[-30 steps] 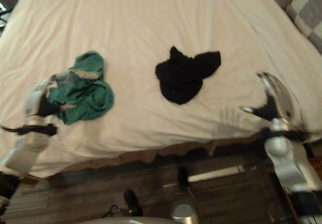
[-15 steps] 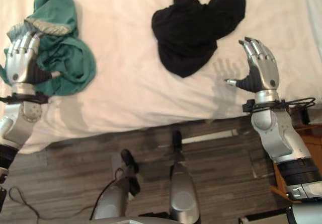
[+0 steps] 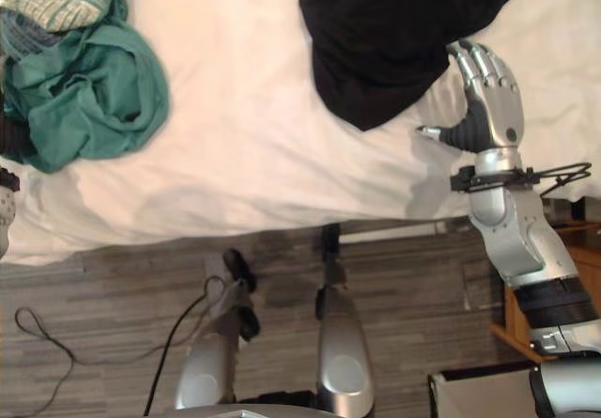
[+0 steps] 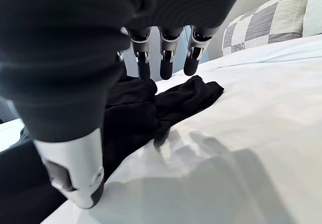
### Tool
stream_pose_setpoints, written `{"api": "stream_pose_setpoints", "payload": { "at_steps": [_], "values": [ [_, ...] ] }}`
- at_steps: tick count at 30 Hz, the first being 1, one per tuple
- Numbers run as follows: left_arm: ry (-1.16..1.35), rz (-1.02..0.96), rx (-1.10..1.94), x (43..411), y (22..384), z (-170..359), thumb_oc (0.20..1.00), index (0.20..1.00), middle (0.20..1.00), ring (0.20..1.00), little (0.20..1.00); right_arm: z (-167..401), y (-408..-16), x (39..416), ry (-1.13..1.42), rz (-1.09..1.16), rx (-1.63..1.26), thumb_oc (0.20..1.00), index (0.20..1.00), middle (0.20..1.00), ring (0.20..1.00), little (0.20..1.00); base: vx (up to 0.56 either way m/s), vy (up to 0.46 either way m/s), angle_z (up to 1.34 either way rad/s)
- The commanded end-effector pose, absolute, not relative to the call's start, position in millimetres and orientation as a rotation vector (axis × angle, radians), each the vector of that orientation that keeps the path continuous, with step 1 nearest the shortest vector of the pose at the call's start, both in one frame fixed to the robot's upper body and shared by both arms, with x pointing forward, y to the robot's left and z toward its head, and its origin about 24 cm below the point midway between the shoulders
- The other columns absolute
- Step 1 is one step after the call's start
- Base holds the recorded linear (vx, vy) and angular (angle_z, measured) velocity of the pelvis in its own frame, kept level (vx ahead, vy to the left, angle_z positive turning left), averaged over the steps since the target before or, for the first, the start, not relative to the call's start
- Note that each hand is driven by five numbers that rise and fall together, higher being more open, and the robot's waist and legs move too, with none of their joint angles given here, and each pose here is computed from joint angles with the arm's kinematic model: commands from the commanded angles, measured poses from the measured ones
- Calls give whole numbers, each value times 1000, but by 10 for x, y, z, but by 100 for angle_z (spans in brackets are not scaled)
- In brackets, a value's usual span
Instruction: Tidy up the quilt and then pick up the clothes from the bed and put them into the laundry hamper.
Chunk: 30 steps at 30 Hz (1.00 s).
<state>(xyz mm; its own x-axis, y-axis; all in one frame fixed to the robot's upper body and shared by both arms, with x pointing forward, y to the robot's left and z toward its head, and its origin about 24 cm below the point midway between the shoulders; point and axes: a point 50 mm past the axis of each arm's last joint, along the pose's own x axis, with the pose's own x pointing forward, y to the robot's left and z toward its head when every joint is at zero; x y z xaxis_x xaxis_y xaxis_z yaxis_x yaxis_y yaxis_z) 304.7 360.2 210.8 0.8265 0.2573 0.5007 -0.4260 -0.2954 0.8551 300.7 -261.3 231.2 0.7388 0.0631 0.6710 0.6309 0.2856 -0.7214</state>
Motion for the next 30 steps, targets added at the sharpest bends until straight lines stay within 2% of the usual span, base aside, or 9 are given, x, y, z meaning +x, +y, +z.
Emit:
{"api": "stream_pose_setpoints", "payload": {
  "at_steps": [1, 12, 13, 19, 21, 22, 28, 29, 30],
  "values": [
    [14, 678, 1835, 2981, 3815, 2069, 200, 200, 200, 200, 200, 2767, -2549, 2912, -879, -504, -1300, 1000, 1000, 1000, 1000, 1000, 0, 0, 0],
    [-134, 580, 1700, 2980, 3613, 2090, 200, 200, 200, 200, 200, 3156, -2446, 2902, -987, -503, -1391, 1000, 1000, 1000, 1000, 1000, 12, -65, 0],
    [-261, 546, 1554, 3024, 3419, 2150, 200, 200, 200, 200, 200, 3182, -2410, 2970, -962, -467, -1412, 1000, 1000, 1000, 1000, 1000, 2, -88, 0],
    [-587, 440, 1295, 2906, 2972, 2326, 200, 200, 200, 200, 200, 3268, -2387, 3076, -925, -433, -1473, 1000, 1000, 1000, 1000, 1000, -1, -84, 10],
    [-599, 467, 1138, 3083, 2878, 2397, 200, 200, 200, 200, 200, 3262, -2310, 3234, -874, -412, -1487, 1000, 1000, 1000, 1000, 1000, -21, -40, 14],
    [-588, 435, 1100, 3002, 2941, 2159, 200, 200, 200, 200, 200, 3200, -2373, 3260, -848, -414, -1490, 1000, 1000, 1000, 1000, 1000, -18, -63, 10],
    [-673, 433, 884, 3343, 2698, 2661, 200, 200, 200, 200, 200, 3039, -2375, 3694, -603, -365, -1607, 1000, 1000, 1000, 1000, 1000, 0, -15, 11],
    [-663, 428, 864, 3418, 2657, 2672, 200, 200, 200, 200, 200, 2980, -2425, 3766, -537, -364, -1607, 570, 570, 570, 570, 570, 10, -6, 10],
    [-627, 387, 817, 3559, 2524, 2614, 200, 200, 200, 200, 200, 2697, -2506, 3885, -387, -325, -1608, 200, 200, 200, 200, 200, 16, 3, 7]
  ]
}}
